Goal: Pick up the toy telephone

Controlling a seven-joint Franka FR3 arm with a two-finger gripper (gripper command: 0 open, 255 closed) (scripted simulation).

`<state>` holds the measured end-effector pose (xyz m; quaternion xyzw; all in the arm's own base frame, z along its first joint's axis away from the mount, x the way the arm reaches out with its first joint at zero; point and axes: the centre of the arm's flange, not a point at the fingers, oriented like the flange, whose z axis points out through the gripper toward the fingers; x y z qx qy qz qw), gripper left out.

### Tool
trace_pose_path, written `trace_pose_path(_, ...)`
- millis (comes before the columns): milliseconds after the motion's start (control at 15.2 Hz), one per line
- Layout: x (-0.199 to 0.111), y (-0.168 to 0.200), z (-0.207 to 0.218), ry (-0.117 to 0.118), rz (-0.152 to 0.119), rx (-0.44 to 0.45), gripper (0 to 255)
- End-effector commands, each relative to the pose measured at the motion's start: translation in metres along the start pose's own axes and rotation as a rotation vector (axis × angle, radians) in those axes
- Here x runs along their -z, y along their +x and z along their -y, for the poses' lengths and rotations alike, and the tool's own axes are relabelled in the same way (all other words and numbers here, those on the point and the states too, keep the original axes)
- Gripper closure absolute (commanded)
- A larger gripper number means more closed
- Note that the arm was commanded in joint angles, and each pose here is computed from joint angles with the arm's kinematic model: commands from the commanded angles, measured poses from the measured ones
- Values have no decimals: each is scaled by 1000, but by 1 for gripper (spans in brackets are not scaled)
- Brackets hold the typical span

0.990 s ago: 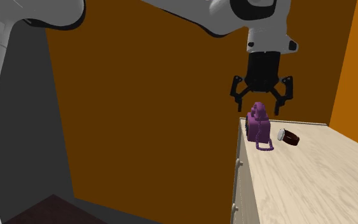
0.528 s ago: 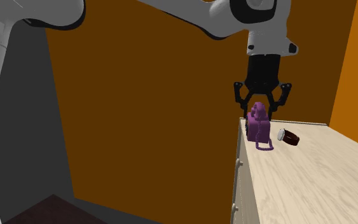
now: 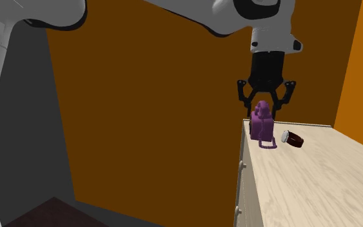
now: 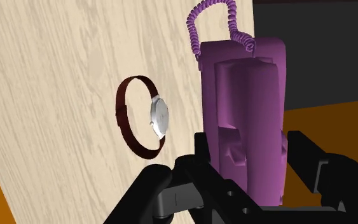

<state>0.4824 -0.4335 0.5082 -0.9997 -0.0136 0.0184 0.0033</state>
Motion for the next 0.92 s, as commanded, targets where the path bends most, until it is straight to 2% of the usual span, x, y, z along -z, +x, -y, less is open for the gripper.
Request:
trace_pose_path(0, 11, -1, 0, 0, 0, 0, 255)
trace_pose_path(726, 69, -3, 0, 0, 0, 0, 255)
trace_pose_path(858, 69, -3, 0, 0, 0, 0, 255)
